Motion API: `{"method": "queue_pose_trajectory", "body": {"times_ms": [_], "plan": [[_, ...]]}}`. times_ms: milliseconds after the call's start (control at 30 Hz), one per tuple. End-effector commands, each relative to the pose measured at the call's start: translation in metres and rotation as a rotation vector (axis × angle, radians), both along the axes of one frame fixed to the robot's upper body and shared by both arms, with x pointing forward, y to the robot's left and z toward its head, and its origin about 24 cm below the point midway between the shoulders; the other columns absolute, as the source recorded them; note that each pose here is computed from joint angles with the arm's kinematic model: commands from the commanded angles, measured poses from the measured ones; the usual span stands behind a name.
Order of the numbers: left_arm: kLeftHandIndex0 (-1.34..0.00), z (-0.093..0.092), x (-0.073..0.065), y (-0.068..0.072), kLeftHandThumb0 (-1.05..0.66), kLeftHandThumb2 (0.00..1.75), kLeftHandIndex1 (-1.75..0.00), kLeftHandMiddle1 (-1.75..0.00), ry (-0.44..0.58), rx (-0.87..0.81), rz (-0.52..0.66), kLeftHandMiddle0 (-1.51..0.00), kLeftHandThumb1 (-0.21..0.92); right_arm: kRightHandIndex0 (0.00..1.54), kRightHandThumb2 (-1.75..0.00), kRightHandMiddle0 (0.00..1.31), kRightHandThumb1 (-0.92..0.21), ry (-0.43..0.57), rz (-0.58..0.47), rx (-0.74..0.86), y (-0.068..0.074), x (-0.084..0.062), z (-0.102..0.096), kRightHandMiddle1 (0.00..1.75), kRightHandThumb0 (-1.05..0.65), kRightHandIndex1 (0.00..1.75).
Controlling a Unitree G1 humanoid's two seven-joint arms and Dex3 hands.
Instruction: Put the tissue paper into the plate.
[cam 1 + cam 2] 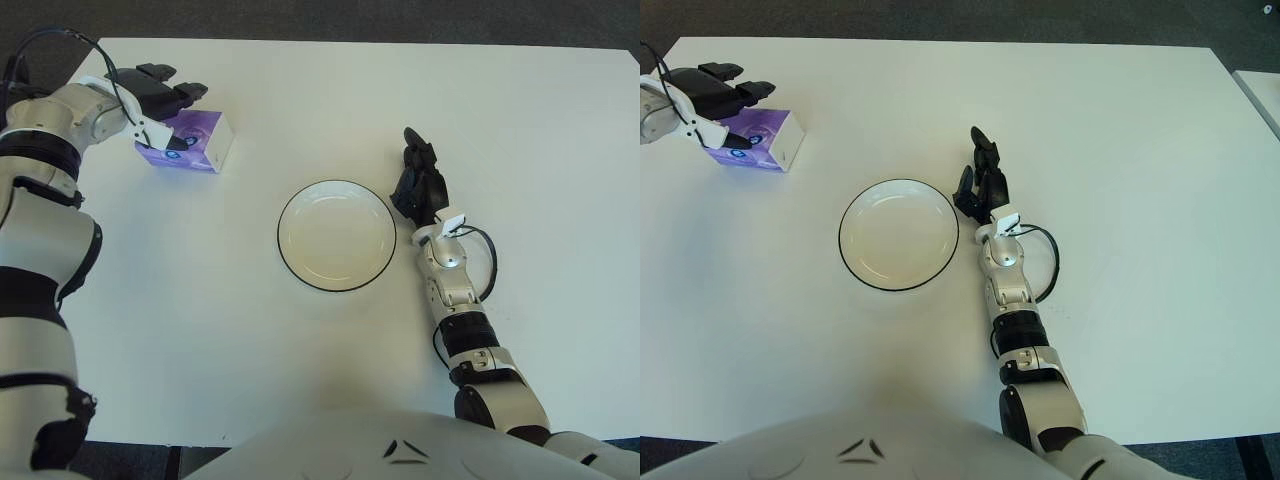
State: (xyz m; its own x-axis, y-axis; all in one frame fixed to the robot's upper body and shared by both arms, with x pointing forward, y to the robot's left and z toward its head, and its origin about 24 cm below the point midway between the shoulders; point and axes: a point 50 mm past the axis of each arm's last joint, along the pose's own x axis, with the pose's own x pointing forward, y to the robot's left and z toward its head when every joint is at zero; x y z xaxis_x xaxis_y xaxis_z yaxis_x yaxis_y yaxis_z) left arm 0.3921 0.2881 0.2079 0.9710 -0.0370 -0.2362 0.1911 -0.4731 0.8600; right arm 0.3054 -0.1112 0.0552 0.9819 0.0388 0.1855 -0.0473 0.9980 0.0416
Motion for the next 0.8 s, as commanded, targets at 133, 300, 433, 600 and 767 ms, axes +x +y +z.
{"method": "queue_pose_trajectory", "body": {"times_ms": [133, 300, 433, 600, 767], "plan": [[0.0, -0.012, -0.002, -0.001, -1.05, 0.75, 0.0, 0.0, -0.002, -0.056, -0.021, 0.0, 0.92, 0.16, -1.03, 0.0, -0.92, 0.313, -0.041, -0.02, -0.012, -0.025, -0.064, 0.34, -0.76, 0.01], [0.0, -0.017, -0.001, -0.003, -1.05, 0.74, 0.0, 0.0, 0.01, -0.064, -0.012, -0.01, 0.92, 0.16, -1.03, 0.0, -0.92, 0.315, -0.048, -0.019, -0.013, -0.025, -0.064, 0.34, -0.76, 0.01], [0.0, -0.021, -0.001, -0.003, -1.05, 0.76, 0.0, 0.0, 0.03, -0.037, 0.0, -0.01, 0.92, 0.16, -1.03, 0.0, -0.92, 0.315, -0.051, -0.017, -0.013, -0.025, -0.064, 0.35, -0.76, 0.01], [0.0, -0.024, -0.001, -0.003, -1.05, 0.8, 0.0, 0.0, 0.041, 0.006, -0.007, -0.01, 0.92, 0.17, -1.03, 0.0, -0.92, 0.315, -0.053, -0.015, -0.013, -0.025, -0.064, 0.36, -0.76, 0.01], [0.0, -0.026, -0.002, -0.003, -1.05, 0.83, 0.0, -0.01, 0.041, 0.033, -0.017, -0.02, 0.92, 0.17, -1.03, 0.0, -0.92, 0.314, -0.052, -0.013, -0.013, -0.025, -0.064, 0.35, -0.76, 0.01]]}}
